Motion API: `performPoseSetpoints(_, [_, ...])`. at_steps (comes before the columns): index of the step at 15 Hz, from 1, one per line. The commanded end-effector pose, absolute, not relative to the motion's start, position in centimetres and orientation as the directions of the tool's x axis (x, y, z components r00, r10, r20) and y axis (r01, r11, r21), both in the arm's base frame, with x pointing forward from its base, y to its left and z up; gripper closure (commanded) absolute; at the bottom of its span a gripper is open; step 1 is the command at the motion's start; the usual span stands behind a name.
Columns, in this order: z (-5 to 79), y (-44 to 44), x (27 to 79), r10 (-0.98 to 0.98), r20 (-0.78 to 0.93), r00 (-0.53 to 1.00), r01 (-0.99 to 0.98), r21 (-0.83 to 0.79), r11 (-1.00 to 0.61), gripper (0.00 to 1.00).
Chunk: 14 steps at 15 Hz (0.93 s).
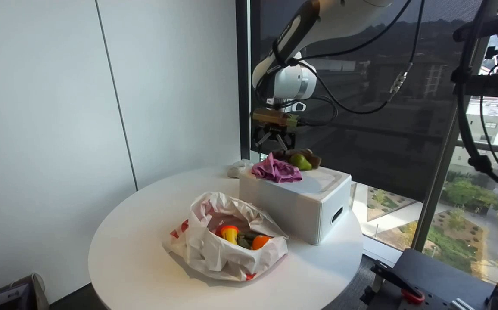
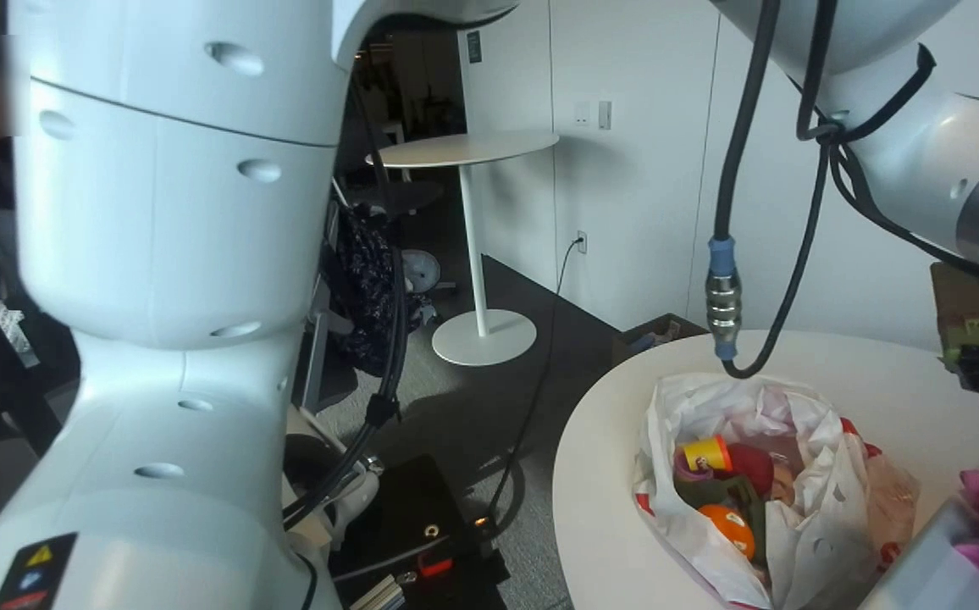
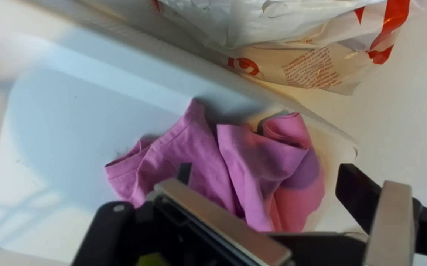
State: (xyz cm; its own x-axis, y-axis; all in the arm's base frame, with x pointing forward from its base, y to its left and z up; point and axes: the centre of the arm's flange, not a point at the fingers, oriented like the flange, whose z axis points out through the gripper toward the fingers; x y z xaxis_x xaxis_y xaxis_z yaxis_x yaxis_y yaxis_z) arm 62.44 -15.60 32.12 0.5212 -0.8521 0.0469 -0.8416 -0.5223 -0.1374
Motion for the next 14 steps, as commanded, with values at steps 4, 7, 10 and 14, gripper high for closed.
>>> performPoseSetpoints(4, [27.7, -19.9, 67.2, -0.959, 0.065, 0.277, -0.952, -0.118, -0.283, 0.0])
performPoseSetpoints(7, [25.4, -20.2, 67.7, -0.963, 0.088, 0.256, -0.96, -0.091, -0.264, 0.0])
performPoseSetpoints(10, [24.0, -19.9, 67.9, -0.959, 0.105, 0.263, -0.96, -0.069, -0.271, 0.25])
performPoseSetpoints(14, [24.1, -19.4, 67.6, -0.955, 0.113, 0.274, -0.957, -0.067, -0.283, 0.51])
